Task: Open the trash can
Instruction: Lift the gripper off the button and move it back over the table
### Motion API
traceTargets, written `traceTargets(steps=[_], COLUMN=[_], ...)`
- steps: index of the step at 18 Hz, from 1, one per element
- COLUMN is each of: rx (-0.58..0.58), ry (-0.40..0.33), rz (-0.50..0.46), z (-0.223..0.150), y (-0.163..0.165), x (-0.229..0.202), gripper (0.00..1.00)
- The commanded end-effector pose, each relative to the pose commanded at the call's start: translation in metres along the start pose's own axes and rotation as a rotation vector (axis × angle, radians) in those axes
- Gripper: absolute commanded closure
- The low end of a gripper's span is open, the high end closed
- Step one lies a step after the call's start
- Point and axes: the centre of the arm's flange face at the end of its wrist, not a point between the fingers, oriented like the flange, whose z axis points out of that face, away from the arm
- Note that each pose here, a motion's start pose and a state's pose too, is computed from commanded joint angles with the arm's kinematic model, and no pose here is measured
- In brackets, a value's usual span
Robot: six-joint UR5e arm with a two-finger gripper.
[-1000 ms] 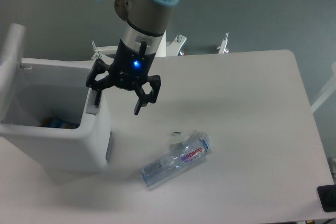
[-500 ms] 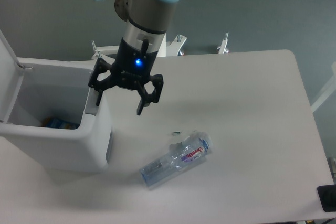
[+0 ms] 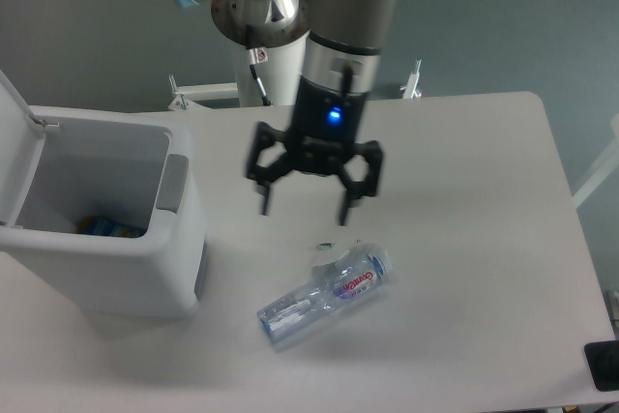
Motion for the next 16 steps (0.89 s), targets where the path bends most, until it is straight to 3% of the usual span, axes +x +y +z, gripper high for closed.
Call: traceTargets(steps=[5,11,16], rx=[-0.121,-0.244,-0.302], ry=[-0.081,-0.101,-0.110], rz=[0.118,0.439,0.435], z=[0.031,0.056,0.067], y=[0.026,0.041,0.058], x=[-0.056,-0.095,-0.114], gripper=[0.00,0.00,0.00])
